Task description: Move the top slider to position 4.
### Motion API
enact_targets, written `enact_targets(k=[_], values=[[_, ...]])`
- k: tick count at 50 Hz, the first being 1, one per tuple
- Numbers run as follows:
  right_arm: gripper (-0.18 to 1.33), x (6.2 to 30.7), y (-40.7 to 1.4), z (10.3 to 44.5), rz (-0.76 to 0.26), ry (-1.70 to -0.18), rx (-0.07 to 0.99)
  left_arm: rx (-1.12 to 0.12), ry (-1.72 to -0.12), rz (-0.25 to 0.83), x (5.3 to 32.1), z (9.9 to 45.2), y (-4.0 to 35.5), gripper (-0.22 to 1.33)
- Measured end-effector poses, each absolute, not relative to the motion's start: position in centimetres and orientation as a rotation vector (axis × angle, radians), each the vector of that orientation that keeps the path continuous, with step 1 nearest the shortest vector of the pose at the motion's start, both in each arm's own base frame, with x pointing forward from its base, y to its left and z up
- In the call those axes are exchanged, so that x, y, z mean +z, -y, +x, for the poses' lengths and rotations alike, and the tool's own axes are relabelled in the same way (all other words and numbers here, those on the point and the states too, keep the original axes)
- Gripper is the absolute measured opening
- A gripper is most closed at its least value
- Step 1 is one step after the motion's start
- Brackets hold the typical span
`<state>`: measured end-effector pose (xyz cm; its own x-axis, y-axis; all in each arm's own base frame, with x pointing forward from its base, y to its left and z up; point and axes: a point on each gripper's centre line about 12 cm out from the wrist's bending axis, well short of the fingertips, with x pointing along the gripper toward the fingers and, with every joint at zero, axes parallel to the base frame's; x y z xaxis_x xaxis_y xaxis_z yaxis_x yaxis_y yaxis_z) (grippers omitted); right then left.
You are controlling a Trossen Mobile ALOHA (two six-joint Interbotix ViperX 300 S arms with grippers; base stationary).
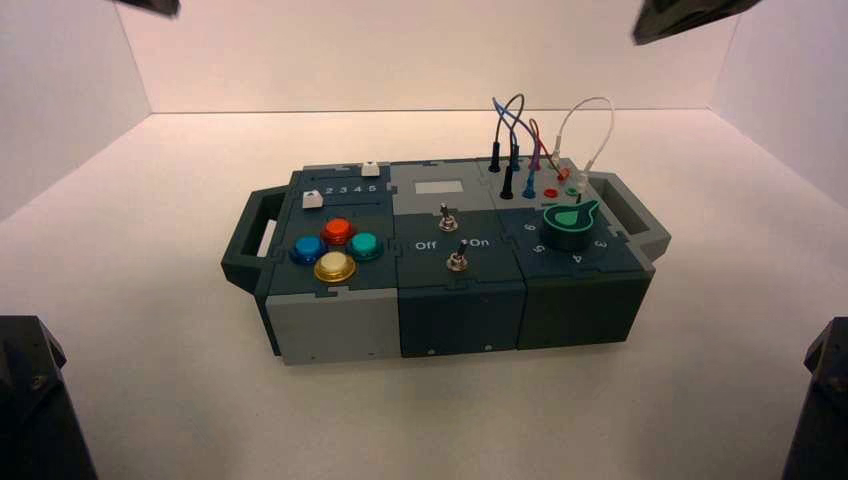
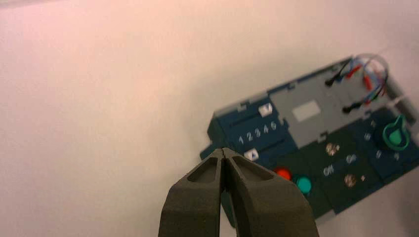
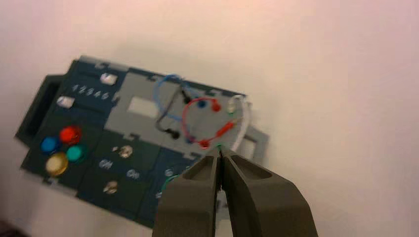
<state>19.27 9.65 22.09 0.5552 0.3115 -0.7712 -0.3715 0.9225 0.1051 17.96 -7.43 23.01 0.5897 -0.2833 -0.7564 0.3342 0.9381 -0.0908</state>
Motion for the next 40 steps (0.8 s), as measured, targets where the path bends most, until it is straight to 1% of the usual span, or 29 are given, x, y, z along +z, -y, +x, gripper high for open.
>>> enact_targets(k=[9, 18, 28, 31, 34, 40], values=[[-0.14, 21.8, -11.4, 19.3, -0.068, -0.937, 0.461, -0.376, -0.924, 0.08, 21.9, 18.1, 8.0, -0.16], [-0.14, 21.6, -13.5, 20.0, -0.068, -0.983, 0.507, -0.376, -0.954, 0.087, 21.3, 18.5, 8.2, -0.16], [-0.14, 20.3, -16.1, 22.0, -0.059, -1.074, 0.522, -0.384, -1.005, 0.103, 20.2, 18.6, 8.6, -0.16], [-0.14, 20.3, -16.1, 22.1, -0.06, -1.076, 0.522, -0.386, -1.005, 0.104, 20.3, 18.7, 8.7, -0.16], [-0.14, 19.5, -17.4, 23.1, -0.072, -1.124, 0.529, -0.387, -1.027, 0.109, 19.8, 18.7, 8.8, -0.16], [-0.14, 18.7, -19.1, 24.4, -0.077, -1.161, 0.541, -0.388, -1.034, 0.111, 19.6, 18.8, 8.9, -0.16]])
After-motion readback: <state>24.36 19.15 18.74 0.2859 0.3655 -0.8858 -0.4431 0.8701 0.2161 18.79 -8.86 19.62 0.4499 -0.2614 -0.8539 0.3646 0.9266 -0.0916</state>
